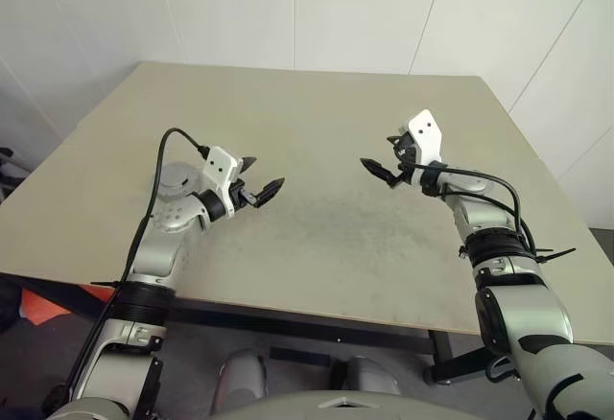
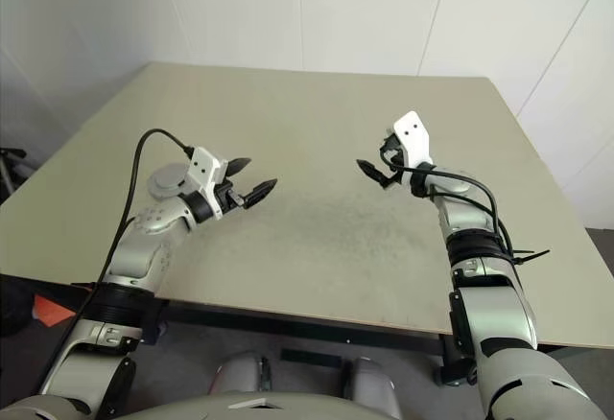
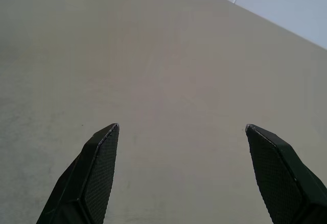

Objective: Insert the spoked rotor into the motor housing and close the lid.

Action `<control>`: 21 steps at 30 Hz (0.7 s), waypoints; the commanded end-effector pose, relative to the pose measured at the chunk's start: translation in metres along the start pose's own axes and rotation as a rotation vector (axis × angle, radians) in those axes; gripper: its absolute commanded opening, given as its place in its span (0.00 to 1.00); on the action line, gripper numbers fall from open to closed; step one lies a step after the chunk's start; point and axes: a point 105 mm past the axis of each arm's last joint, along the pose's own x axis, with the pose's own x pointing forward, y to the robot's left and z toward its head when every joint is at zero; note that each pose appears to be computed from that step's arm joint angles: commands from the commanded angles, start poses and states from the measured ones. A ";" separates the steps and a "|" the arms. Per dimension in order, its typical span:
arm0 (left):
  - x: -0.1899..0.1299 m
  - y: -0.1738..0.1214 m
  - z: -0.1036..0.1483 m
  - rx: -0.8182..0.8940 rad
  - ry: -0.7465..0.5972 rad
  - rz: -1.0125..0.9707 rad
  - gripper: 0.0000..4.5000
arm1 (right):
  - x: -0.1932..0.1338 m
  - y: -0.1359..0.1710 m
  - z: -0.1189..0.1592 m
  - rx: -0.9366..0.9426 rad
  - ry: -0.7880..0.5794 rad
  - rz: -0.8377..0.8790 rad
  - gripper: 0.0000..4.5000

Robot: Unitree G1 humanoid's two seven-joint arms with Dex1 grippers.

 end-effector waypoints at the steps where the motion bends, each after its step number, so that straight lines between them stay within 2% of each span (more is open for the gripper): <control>1: 0.001 0.003 0.015 0.038 -0.053 0.013 0.99 | -0.003 -0.006 0.020 -0.050 -0.055 -0.014 1.00; 21: 0.002 0.012 0.018 0.042 -0.079 0.063 0.99 | 0.000 -0.005 0.021 -0.078 -0.061 -0.042 1.00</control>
